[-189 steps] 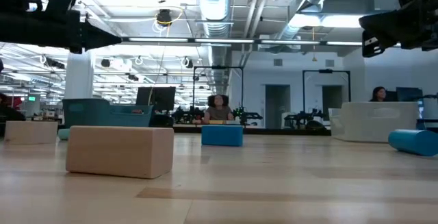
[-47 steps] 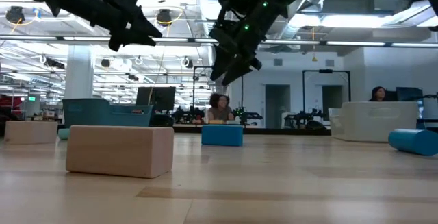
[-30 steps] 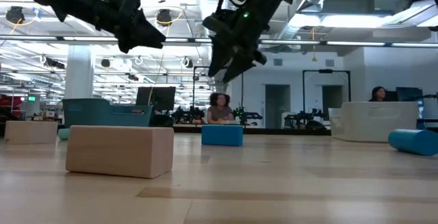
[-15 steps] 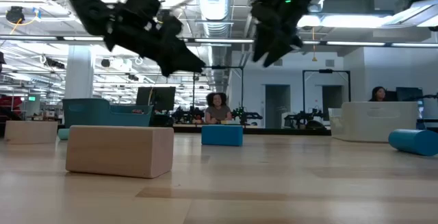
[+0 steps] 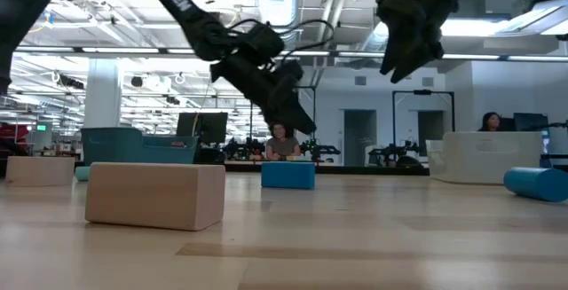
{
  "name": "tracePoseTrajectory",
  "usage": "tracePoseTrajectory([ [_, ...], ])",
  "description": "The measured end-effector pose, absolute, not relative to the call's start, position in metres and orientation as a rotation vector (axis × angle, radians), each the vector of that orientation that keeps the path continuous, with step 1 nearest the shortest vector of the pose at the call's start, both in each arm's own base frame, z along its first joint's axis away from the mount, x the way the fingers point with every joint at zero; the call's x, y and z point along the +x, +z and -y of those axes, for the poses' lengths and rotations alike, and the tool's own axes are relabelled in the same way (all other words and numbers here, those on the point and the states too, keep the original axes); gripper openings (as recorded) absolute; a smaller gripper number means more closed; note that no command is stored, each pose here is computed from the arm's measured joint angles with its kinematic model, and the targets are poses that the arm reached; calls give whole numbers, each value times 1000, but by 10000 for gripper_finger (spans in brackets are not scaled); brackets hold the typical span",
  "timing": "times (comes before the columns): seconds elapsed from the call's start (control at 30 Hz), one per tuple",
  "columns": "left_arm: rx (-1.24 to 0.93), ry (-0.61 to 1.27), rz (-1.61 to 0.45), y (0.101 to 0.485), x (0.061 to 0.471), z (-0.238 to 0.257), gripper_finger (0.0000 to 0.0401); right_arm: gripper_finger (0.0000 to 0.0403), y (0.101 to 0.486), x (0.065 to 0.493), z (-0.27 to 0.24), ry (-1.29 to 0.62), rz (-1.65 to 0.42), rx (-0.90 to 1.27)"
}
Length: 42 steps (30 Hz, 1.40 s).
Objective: Sort & place blocks by color
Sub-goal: Put the top left blue block into the blue bin
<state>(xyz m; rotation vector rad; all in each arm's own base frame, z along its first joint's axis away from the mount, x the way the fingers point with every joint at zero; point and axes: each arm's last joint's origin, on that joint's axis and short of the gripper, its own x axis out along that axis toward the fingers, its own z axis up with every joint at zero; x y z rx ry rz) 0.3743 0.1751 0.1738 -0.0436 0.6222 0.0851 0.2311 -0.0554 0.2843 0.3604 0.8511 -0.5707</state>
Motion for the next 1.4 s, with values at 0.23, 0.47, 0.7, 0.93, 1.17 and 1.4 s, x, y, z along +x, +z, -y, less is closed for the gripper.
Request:
tracePoseTrajectory([
  [0.23, 69, 14, -718, 171, 393, -180, 203, 270, 277, 223, 55, -572, -872, 365],
  [0.47, 158, -39, -779, 170, 399, -183, 203, 270, 276, 224, 48, -537, -886, 360],
  [0.7, 174, -105, -864, 165, 393, -179, 203, 270, 276, 226, 40, -511, -887, 361],
  [0.93, 288, -88, -919, 163, 390, -182, 203, 270, 276, 226, 36, -504, -887, 375],
  [1.17, 368, -120, -993, 158, 383, -187, 203, 270, 276, 227, 29, -490, -885, 389],
  [1.4, 445, -118, -1055, 147, 383, -189, 203, 270, 275, 227, 28, -510, -882, 434],
])
